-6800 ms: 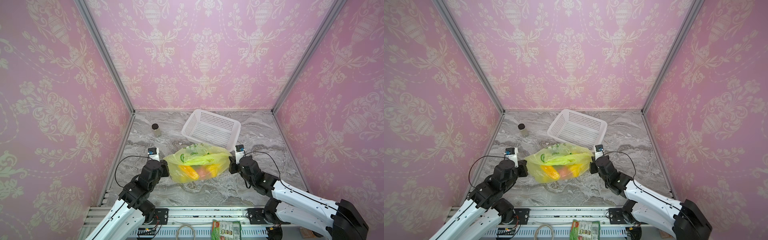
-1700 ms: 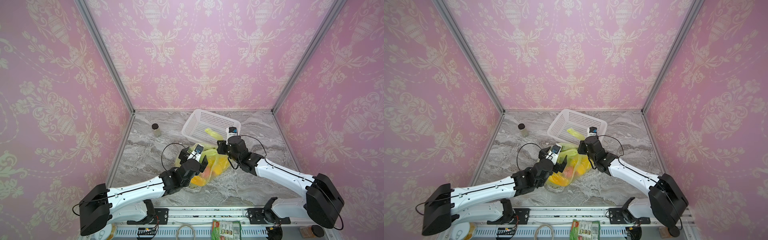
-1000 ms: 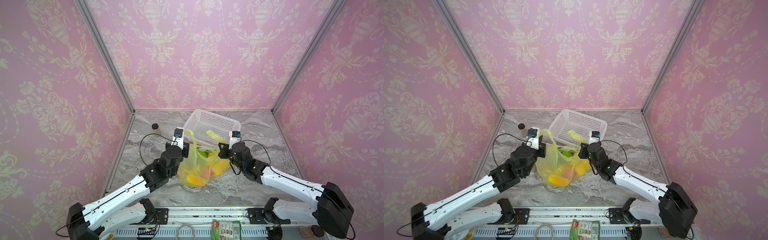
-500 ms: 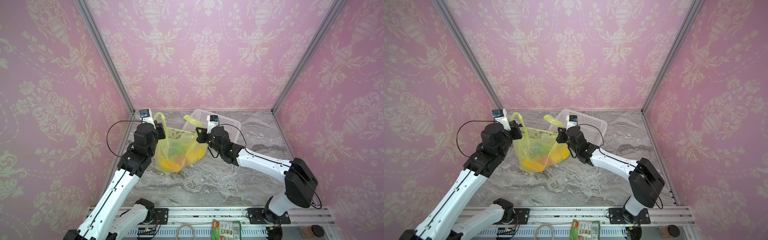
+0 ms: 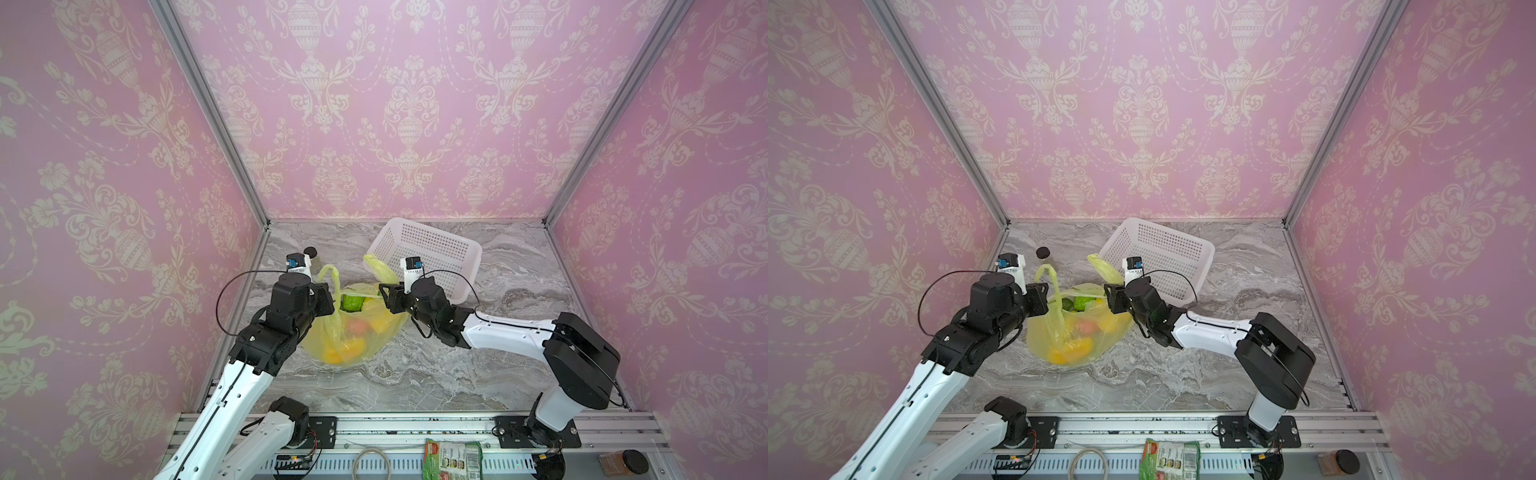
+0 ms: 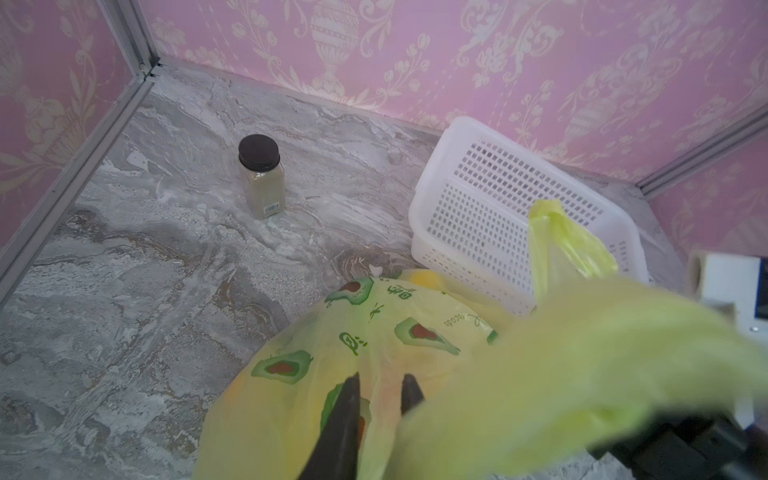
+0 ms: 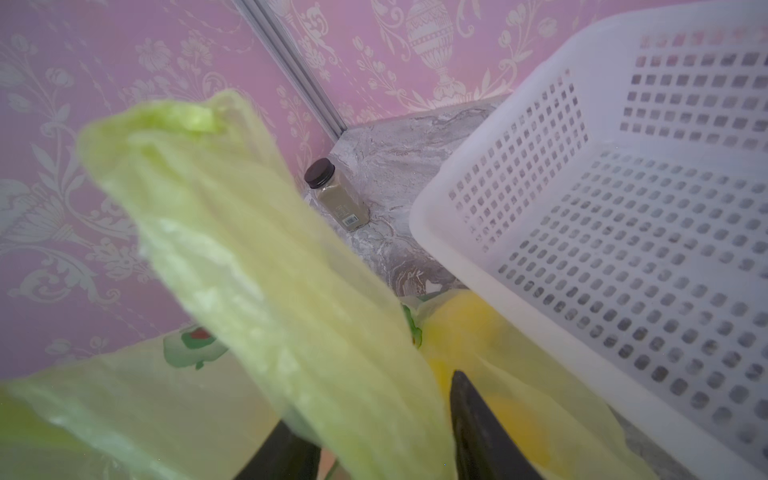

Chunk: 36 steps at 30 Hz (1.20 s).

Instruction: Untie the knot of the plastic bag and take out the fruit

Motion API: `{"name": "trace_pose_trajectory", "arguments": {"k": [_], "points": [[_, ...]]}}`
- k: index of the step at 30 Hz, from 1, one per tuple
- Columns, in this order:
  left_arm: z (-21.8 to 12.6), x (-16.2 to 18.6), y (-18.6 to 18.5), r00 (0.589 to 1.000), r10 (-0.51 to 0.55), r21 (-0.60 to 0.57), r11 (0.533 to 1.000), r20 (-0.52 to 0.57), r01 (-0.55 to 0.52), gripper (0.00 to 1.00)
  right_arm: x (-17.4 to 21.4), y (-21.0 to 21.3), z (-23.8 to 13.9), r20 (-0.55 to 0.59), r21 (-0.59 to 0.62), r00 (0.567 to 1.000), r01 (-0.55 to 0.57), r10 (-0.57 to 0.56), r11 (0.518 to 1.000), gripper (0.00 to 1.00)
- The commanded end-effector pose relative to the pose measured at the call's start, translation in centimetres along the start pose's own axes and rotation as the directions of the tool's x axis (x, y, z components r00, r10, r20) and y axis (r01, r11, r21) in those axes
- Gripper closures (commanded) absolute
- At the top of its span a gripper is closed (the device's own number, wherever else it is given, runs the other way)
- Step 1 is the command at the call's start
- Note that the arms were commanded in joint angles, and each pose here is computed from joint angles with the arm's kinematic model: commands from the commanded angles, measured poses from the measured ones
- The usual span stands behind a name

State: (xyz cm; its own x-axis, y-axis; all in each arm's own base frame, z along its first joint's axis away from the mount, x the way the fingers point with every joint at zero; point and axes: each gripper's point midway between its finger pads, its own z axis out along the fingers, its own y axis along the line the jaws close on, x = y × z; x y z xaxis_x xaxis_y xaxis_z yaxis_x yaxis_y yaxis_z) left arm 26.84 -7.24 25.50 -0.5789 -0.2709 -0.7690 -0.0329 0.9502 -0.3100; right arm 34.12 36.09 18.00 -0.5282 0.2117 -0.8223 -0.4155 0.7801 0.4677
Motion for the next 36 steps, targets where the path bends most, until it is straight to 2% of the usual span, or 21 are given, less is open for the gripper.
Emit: {"name": "trace_pose_trajectory", "arguments": {"k": [1,7,11,15,17,19,21,23,25,28,30,32,34,36], "points": [[-1.3,1.2,-0.3,0.996,-0.011,0.019,1.0,-0.091,0.013,0.48,-3.9,1.7,-2.4,0.112,-0.043,0.994,0.022,-0.017,0.999,0.3],[-4.4,-1.9,-0.2,0.999,0.037,-0.016,0.999,-0.025,-0.037,0.19,-6.1,2.8,-4.4,0.102,-0.015,0.988,0.12,-0.118,0.993,0.18],[-7.0,-4.1,0.2,0.997,0.064,-0.057,0.996,0.032,-0.063,0.1,-7.3,2.9,-4.9,0.083,0.03,0.98,0.181,-0.182,0.983,0.13],[-10.5,-6.7,0.5,0.989,0.084,-0.083,0.994,0.122,-0.074,0.05,-7.9,2.6,-4.2,0.049,0.088,0.97,0.234,-0.239,0.968,0.09],[-12.3,-7.9,0.6,0.982,0.092,-0.091,0.993,0.165,-0.078,0.04,-7.5,2.5,-3.7,0.02,0.097,0.964,0.261,-0.264,0.96,0.08],[-14.0,-9.4,0.6,0.972,0.099,-0.105,0.991,0.214,-0.078,0.03,-8.7,3.2,-3.5,0.029,0.103,0.962,0.267,-0.271,0.958,0.11],[-15.1,-10.8,0.4,0.965,0.102,-0.111,0.991,0.242,-0.077,0.03,-8.7,3.4,-3.3,0.025,0.096,0.961,0.273,-0.276,0.957,0.2],[-15.5,-12.2,-0.2,0.964,0.089,-0.108,0.992,0.251,-0.063,0.04,-8.5,3.6,-3.3,0.026,0.077,0.961,0.274,-0.277,0.959,0.38],[-14.3,-13.5,-1.7,0.971,0.075,-0.08,0.995,0.228,-0.058,0.06,-8.5,3.7,-3.6,0.03,0.066,0.962,0.269,-0.271,0.961,0.62],[-10.6,-14.9,-4.1,0.986,0.072,-0.049,0.997,0.153,-0.066,0.08,-8.4,3.4,-4.2,0.048,0.064,0.966,0.25,-0.253,0.966,0.87],[-7.6,-15.1,-6.2,0.987,0.126,-0.046,0.991,0.099,-0.122,0.08,-7.4,2.8,-4.7,0.041,0.055,0.968,0.244,-0.246,0.968,0.94],[-4.5,-14.8,-8.5,0.97,0.236,-0.082,0.969,0.052,-0.232,0.05,-7.1,2.7,-5.3,0.048,0.044,0.969,0.238,-0.24,0.97,0.97],[-0.9,-13.6,-10.7,0.934,0.356,-0.081,0.93,-0.029,-0.357,0.03,-6.6,2.4,-5.7,0.046,0.037,0.971,0.234,-0.236,0.971,0.99],[2.3,-11.7,-11.2,0.894,0.428,-0.078,0.895,-0.135,-0.44,0.03,-6.3,2.2,-6.1,0.045,0.033,0.971,0.235,-0.237,0.971,1.0]]}}
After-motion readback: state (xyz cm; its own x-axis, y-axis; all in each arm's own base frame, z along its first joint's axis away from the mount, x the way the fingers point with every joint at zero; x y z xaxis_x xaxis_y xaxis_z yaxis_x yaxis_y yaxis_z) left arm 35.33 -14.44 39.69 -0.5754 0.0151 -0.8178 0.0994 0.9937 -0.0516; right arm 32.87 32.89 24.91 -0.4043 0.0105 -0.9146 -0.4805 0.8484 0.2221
